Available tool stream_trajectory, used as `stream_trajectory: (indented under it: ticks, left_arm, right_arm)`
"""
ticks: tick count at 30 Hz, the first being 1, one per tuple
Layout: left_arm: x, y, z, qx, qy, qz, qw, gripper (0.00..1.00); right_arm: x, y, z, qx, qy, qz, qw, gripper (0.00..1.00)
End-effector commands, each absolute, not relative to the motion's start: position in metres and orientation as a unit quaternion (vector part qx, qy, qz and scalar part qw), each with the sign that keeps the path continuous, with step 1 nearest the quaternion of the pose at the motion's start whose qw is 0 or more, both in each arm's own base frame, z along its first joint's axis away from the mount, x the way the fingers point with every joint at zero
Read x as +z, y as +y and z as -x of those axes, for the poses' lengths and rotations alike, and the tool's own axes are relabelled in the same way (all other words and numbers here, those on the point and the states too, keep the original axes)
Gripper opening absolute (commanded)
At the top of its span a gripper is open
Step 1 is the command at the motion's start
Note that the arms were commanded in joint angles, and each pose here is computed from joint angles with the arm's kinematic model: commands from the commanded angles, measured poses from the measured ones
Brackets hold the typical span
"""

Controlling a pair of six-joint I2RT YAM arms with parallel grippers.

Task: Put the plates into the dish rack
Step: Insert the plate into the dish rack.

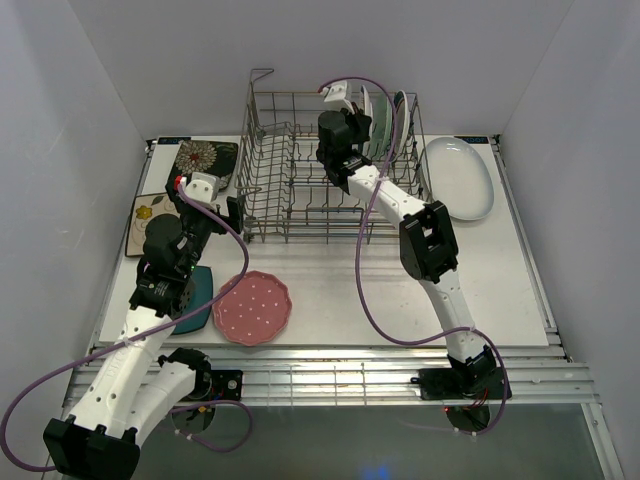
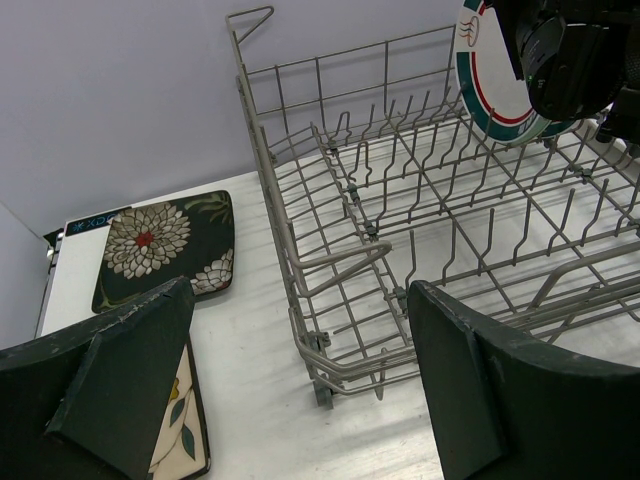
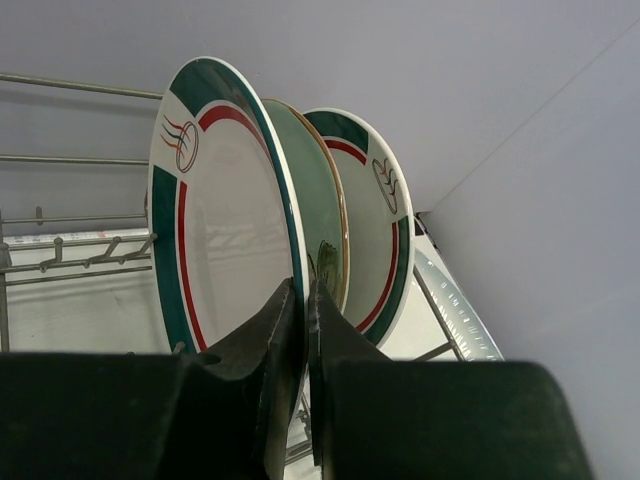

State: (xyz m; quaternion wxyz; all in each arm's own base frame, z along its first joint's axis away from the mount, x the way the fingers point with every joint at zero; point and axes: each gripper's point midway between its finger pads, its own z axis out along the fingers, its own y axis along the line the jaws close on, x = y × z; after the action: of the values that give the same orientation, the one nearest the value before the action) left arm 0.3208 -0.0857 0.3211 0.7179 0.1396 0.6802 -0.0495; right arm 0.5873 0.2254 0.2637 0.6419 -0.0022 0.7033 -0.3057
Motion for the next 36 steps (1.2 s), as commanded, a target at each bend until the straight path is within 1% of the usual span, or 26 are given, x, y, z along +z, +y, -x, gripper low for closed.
stream_trajectory:
  ticks: [1, 19, 22, 27, 29, 33, 36]
  left_arm:
    - [0.318, -0.089, -0.319, -0.057, 0.681, -0.144, 0.716, 0.98]
    - [0.318, -0.089, -0.319, -0.057, 0.681, -0.143, 0.716, 0.98]
    - [0.318, -0.089, -0.319, -0.058, 0.68, -0.143, 0.716, 0.98]
    - [0.318, -0.089, -0.319, -0.058, 0.681, -0.144, 0.716, 0.98]
    - [0.317, -0.089, -0.319, -0.058, 0.682, -0.144, 0.715, 0.98]
    - [0.318, -0.089, -0.319, -0.058, 0.68, -0.143, 0.716, 0.98]
    - [0.318, -0.089, -0.319, -0.057, 0.681, -0.143, 0.716, 0.98]
  right_arm:
    - [0.275, 0.224, -0.589, -0.283, 0.691, -0.049, 0.663, 0.08]
    - [0.231, 0.23, -0.591, -0.276, 0.715, -0.034, 0.642, 0.08]
    - [0.232, 0.229, -0.59, -0.274, 0.716, -0.039, 0.641, 0.12]
    - [0.238, 0.22, -0.585, -0.279, 0.715, -0.057, 0.638, 0.15]
    - [0.237, 0.216, -0.582, -0.277, 0.718, -0.061, 0.636, 0.18]
    - [0.239, 0.21, -0.579, -0.276, 0.72, -0.067, 0.633, 0.2]
    - [0.241, 0.209, -0.576, -0.278, 0.721, -0.066, 0.631, 0.26]
